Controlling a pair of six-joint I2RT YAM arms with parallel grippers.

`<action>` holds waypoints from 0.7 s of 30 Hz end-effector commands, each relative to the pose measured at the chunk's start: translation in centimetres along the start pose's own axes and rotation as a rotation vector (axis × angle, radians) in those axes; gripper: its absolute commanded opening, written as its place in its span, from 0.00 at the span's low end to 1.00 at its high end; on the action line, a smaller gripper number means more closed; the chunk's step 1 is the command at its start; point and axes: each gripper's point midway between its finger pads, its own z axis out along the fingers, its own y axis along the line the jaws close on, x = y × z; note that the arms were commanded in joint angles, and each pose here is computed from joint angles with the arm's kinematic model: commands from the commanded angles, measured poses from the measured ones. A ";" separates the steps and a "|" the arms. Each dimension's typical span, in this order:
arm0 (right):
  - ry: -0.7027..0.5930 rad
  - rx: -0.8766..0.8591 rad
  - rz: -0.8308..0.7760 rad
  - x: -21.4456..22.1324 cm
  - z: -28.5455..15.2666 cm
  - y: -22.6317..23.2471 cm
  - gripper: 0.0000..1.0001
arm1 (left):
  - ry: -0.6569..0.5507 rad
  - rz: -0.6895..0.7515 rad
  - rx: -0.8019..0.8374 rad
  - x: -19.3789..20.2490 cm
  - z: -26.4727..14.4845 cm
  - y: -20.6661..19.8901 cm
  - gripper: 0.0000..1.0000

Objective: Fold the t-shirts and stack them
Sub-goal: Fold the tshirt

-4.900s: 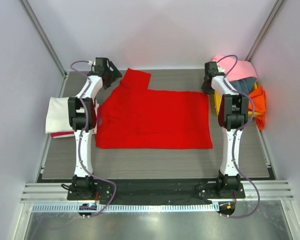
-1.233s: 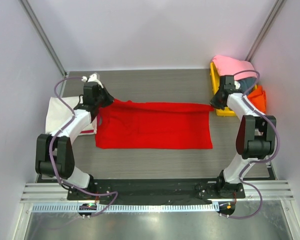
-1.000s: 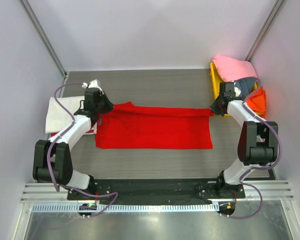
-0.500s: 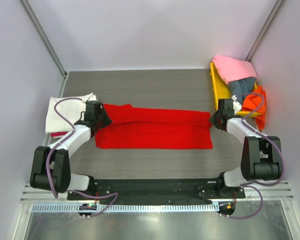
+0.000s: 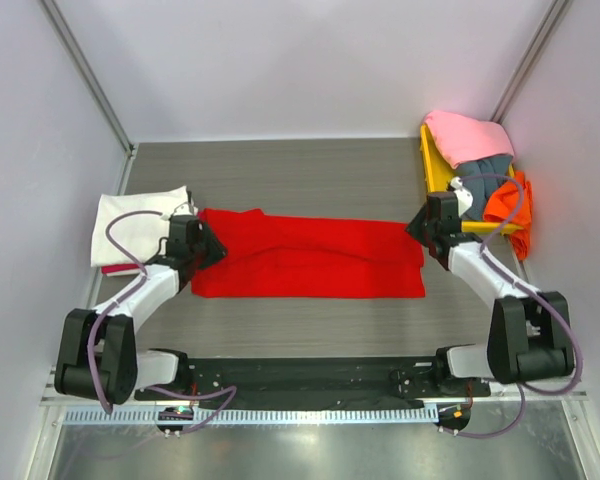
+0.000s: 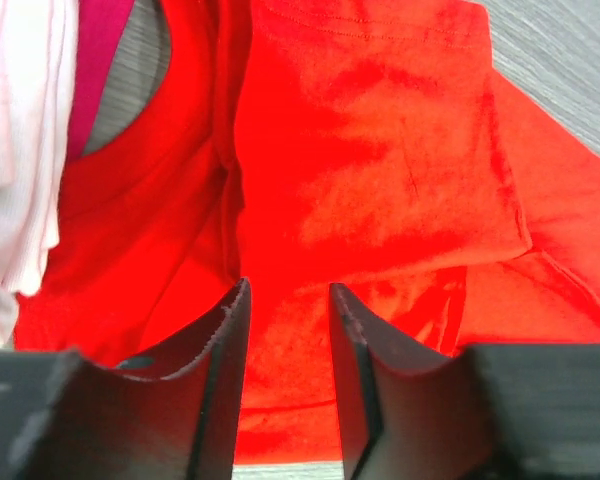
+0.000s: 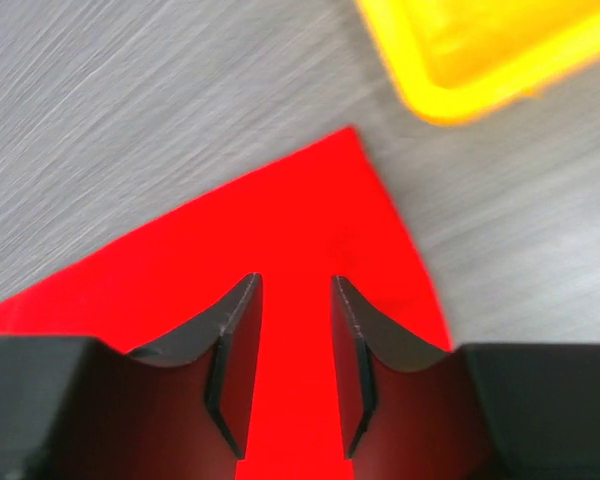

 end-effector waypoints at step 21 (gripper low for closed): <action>0.347 -0.416 -0.198 9.3 -1.0 13.2 0.20 | -0.035 -0.038 0.107 -4.7 -1.2 -5.5 0.41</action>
